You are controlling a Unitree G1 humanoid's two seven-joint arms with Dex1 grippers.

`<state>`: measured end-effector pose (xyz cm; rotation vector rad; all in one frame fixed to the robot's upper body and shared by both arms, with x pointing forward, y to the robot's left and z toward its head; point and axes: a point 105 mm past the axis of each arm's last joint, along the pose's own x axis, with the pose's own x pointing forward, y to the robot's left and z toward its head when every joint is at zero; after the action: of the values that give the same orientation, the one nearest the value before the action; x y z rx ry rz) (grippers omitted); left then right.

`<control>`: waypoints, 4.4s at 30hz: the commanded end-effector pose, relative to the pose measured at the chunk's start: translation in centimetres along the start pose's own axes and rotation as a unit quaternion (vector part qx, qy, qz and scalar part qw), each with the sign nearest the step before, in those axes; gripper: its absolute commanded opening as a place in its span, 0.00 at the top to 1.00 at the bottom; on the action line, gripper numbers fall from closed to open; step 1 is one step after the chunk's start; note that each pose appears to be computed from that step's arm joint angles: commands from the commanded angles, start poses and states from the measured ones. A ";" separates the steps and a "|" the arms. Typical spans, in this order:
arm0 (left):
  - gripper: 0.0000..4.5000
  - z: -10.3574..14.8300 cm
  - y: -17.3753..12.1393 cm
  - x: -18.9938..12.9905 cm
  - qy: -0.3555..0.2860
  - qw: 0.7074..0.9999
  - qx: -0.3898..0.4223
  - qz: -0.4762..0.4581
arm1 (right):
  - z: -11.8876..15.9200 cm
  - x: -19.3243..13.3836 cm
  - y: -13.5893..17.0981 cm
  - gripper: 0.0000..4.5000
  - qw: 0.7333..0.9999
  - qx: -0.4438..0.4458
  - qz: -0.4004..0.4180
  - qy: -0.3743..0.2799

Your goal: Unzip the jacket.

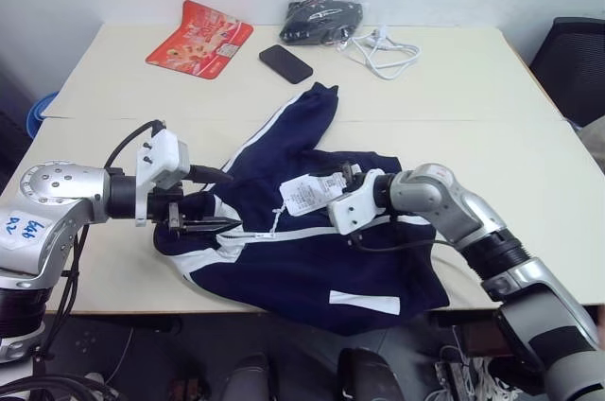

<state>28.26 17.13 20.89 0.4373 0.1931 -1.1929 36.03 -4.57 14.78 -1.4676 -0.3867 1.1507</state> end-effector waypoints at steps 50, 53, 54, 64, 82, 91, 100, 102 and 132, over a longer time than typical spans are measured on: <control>0.00 -12.4 0.1 6.3 0.109 0.991 0.008 -0.082 | -0.6 -13.1 1.7 0.99 0.982 0.084 -0.105 0.134; 0.00 -12.4 0.3 6.0 0.107 0.991 0.005 -0.077 | -1.0 -13.8 2.1 0.99 0.978 0.094 -0.113 0.148; 0.00 -12.4 0.3 5.9 0.106 0.991 0.004 -0.075 | -1.1 -14.0 2.2 0.99 0.977 0.096 -0.115 0.152; 0.00 -12.2 0.5 5.6 0.104 0.992 0.005 -0.069 | -0.7 -14.3 2.8 0.99 0.975 0.116 -0.126 0.143; 0.00 -11.2 0.4 6.3 0.092 0.993 0.020 -0.072 | 2.2 -8.2 2.0 0.49 0.990 0.106 -0.077 0.045; 0.00 -10.8 0.7 6.4 0.089 0.993 0.025 -0.069 | 0.8 -4.5 1.2 0.49 0.993 0.079 -0.071 0.047; 0.00 -10.8 0.8 6.3 0.090 0.994 0.025 -0.064 | 0.7 -2.8 0.8 0.57 0.992 0.099 -0.073 0.028; 0.00 -10.8 0.8 6.2 0.090 0.994 0.024 -0.064 | 0.7 -2.6 0.8 0.69 0.992 0.102 -0.072 0.026; 0.00 -11.3 1.0 6.7 0.093 0.993 0.028 -0.068 | -3.5 -16.1 1.8 0.99 0.967 0.095 -0.104 0.212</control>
<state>32.48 15.37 10.50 0.5558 0.2470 -1.3369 31.05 -18.80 17.49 -1.4107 -0.0918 0.7229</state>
